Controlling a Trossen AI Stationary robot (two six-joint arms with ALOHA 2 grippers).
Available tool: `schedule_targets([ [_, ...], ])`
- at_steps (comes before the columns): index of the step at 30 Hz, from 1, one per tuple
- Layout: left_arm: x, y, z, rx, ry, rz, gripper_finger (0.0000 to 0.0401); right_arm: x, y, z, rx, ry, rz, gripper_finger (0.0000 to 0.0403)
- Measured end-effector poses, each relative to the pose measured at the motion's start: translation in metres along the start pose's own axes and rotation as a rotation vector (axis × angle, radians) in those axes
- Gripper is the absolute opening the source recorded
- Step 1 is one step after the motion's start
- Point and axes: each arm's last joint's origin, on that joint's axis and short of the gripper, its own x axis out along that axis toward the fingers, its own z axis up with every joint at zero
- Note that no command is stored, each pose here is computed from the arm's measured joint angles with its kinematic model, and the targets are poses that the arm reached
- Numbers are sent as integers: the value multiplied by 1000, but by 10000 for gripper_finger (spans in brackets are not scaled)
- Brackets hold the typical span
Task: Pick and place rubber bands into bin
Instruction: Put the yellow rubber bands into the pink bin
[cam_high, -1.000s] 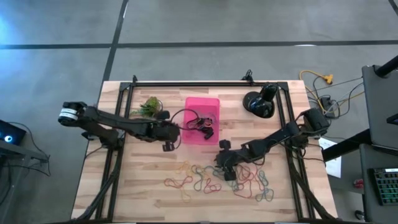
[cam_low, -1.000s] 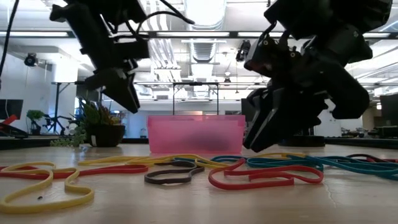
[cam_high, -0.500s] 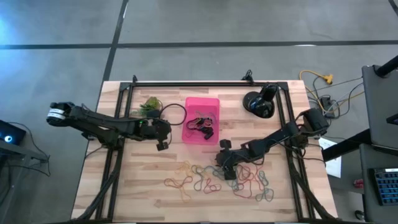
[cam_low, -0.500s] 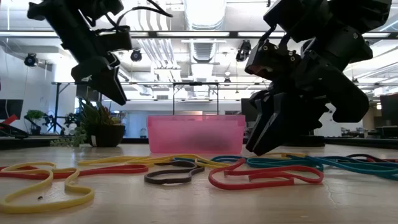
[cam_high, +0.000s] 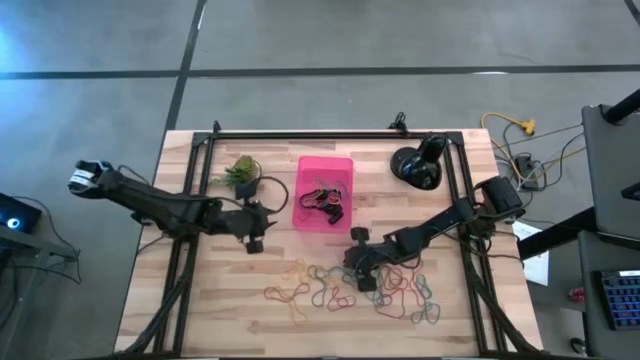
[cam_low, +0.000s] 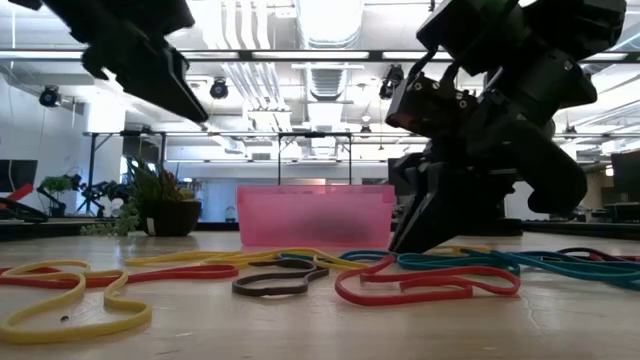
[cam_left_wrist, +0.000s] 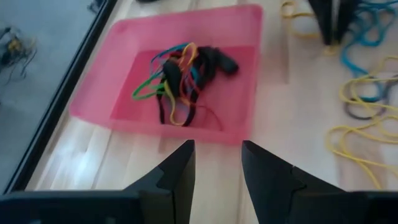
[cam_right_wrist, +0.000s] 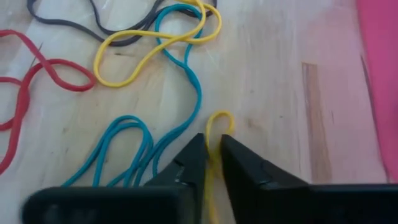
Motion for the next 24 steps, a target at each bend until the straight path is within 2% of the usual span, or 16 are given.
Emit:
schedule_targets([
  [2,-4,-3,1,21,-19,-8,116,-1,0,0,-7,5,0,17],
  [6,-9,-9,1,43,-42,-26,116,-6,0,3,-27,-6,-2,10],
  [11,-14,-15,0,71,-60,-34,116,-19,1,5,-81,-12,-27,8],
  [18,-17,-16,0,78,-74,-29,116,-46,1,21,-109,-110,-43,8],
  [24,-15,-16,-2,118,-82,-7,116,-66,-3,33,-165,-190,-114,8],
])
